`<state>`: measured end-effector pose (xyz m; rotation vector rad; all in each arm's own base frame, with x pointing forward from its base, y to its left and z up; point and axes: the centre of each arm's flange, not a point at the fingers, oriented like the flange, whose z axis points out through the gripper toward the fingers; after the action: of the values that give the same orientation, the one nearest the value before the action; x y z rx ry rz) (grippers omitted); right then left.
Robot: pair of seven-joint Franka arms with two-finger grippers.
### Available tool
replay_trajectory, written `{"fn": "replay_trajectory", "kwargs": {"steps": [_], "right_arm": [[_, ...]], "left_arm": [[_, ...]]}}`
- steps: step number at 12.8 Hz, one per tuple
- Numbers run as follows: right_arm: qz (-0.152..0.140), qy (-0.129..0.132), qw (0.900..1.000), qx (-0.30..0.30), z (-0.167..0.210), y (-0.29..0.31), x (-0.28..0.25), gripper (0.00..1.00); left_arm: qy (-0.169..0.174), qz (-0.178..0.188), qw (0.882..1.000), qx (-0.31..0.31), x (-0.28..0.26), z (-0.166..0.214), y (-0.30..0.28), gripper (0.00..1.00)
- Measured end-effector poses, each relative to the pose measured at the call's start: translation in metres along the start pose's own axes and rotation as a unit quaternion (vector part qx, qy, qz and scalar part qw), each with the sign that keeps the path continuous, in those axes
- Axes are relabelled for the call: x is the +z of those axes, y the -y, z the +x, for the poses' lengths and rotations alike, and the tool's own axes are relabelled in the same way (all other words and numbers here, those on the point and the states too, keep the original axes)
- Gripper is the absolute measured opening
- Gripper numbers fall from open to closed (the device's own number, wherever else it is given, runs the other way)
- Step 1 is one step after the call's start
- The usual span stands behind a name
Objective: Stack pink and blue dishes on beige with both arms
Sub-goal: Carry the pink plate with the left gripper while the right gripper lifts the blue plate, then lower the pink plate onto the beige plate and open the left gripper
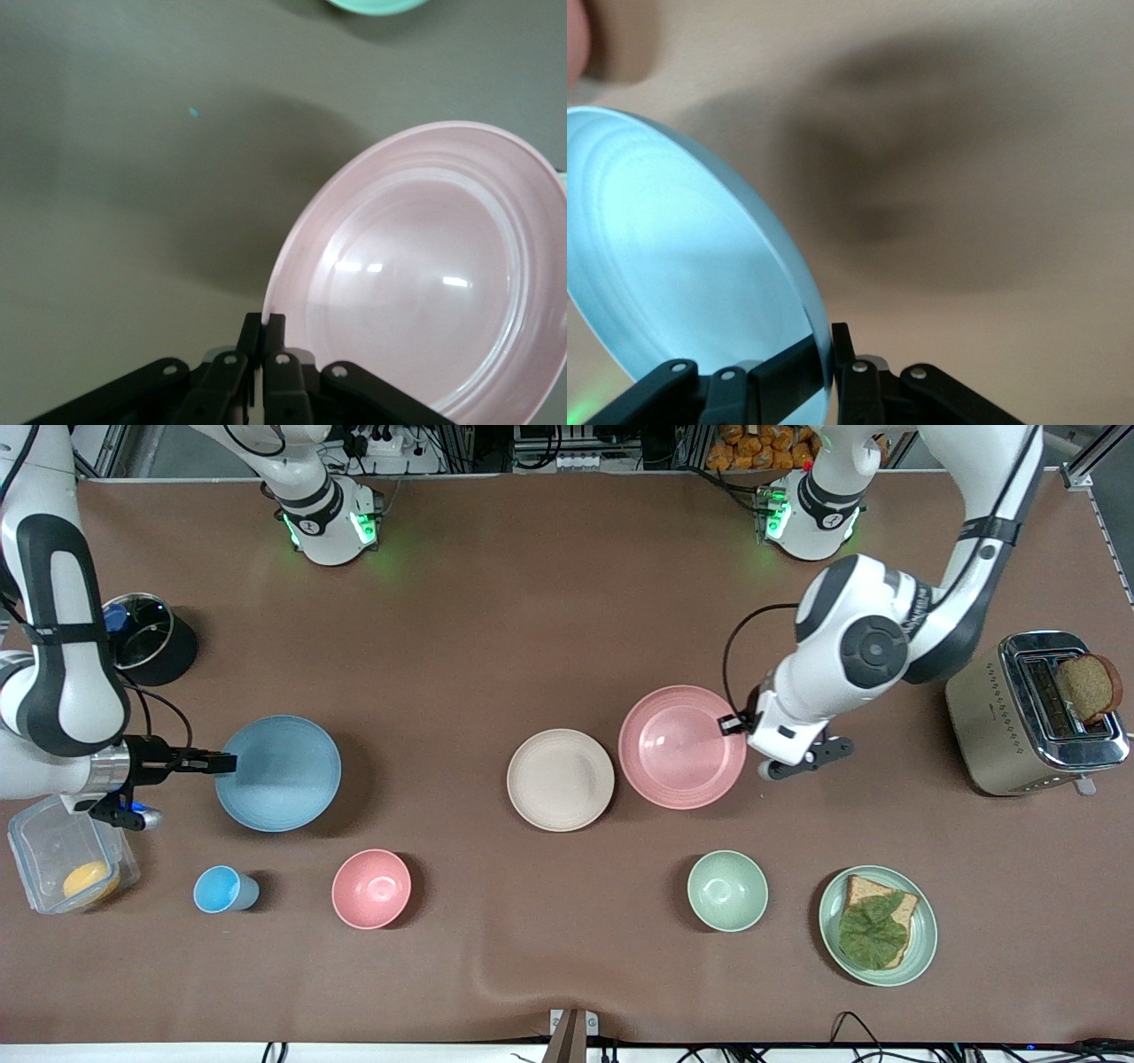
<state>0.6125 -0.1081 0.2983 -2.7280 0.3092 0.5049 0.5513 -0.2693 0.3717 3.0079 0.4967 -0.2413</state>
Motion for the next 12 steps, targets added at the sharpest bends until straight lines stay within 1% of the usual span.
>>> {"fn": "replay_trajectory", "kwargs": {"steps": [1, 4, 6, 8, 12], "right_arm": [[0.015, 0.007, 1.000, 0.003, -0.003, 0.002, -0.001, 0.08], [0.046, 0.022, 0.999, 0.015, -0.008, -0.002, -0.002, 0.08], [0.068, 0.029, 0.997, 0.026, -0.010, -0.010, -0.004, 0.08], [0.076, 0.032, 0.996, 0.032, -0.012, -0.018, -0.006, 0.08], [0.079, 0.032, 0.996, 0.033, -0.012, -0.018, -0.006, 0.08]], "left_arm": [[-0.004, -0.005, 1.000, 0.003, 0.009, -0.013, -0.015, 0.04], [-0.009, -0.017, 1.000, 0.021, 0.037, -0.049, -0.052, 0.04], [-0.014, -0.032, 0.999, 0.034, 0.052, -0.059, -0.068, 0.04], [-0.020, -0.048, 0.998, 0.045, 0.070, -0.063, -0.080, 0.04], [-0.039, -0.085, 0.994, 0.057, 0.108, -0.058, -0.096, 0.04]]}}
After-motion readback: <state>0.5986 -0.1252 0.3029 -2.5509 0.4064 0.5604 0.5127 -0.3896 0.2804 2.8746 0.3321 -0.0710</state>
